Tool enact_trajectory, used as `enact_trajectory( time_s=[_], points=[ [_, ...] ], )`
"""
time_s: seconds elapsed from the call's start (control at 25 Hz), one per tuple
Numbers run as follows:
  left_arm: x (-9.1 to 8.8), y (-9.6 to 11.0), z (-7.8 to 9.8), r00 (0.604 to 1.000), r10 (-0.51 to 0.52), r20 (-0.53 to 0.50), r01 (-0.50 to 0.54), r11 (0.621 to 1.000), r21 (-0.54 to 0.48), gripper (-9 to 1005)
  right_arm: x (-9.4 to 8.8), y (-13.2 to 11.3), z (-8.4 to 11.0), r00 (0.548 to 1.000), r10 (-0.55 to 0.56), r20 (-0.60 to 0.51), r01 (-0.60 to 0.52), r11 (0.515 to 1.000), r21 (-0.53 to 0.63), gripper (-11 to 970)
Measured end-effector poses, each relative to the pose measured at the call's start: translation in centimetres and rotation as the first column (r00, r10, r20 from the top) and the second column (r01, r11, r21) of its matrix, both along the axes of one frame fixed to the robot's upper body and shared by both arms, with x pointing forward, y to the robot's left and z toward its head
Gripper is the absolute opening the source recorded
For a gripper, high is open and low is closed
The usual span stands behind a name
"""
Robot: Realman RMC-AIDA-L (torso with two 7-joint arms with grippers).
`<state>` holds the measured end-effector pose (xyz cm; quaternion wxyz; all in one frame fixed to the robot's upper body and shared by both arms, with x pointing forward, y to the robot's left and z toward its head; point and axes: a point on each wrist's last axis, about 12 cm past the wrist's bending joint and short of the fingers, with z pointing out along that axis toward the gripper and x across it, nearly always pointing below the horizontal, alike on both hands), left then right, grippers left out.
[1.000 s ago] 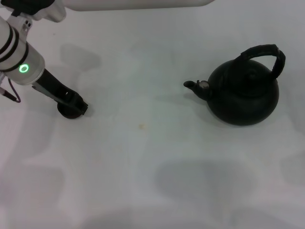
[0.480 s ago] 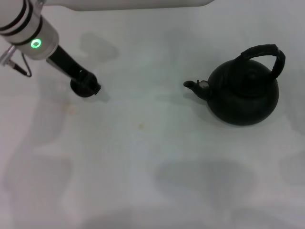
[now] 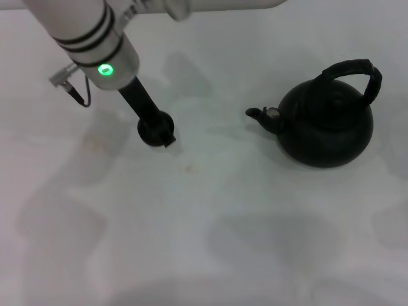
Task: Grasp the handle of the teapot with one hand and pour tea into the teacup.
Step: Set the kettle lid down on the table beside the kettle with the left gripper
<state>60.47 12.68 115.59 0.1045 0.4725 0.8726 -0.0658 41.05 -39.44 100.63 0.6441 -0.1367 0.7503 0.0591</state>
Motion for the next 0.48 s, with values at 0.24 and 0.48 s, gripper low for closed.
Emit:
enact_trajectory(
  time_s=[0.24,0.48],
  points=[
    [-1.0,-1.6,-0.5,0.995,-0.101,0.0,0.101,0.994,0.044,701,0.0,0.1,0.0,1.0,0.002,-0.001,-0.002,1.0,0.0,841],
    [-0.9,-2.1,-0.2,0.985,-0.172,0.023,0.171,0.984,0.051,701,0.0,0.1,-0.1,1.0,0.003,-0.003,-0.003,1.0,0.0,840]
  ],
)
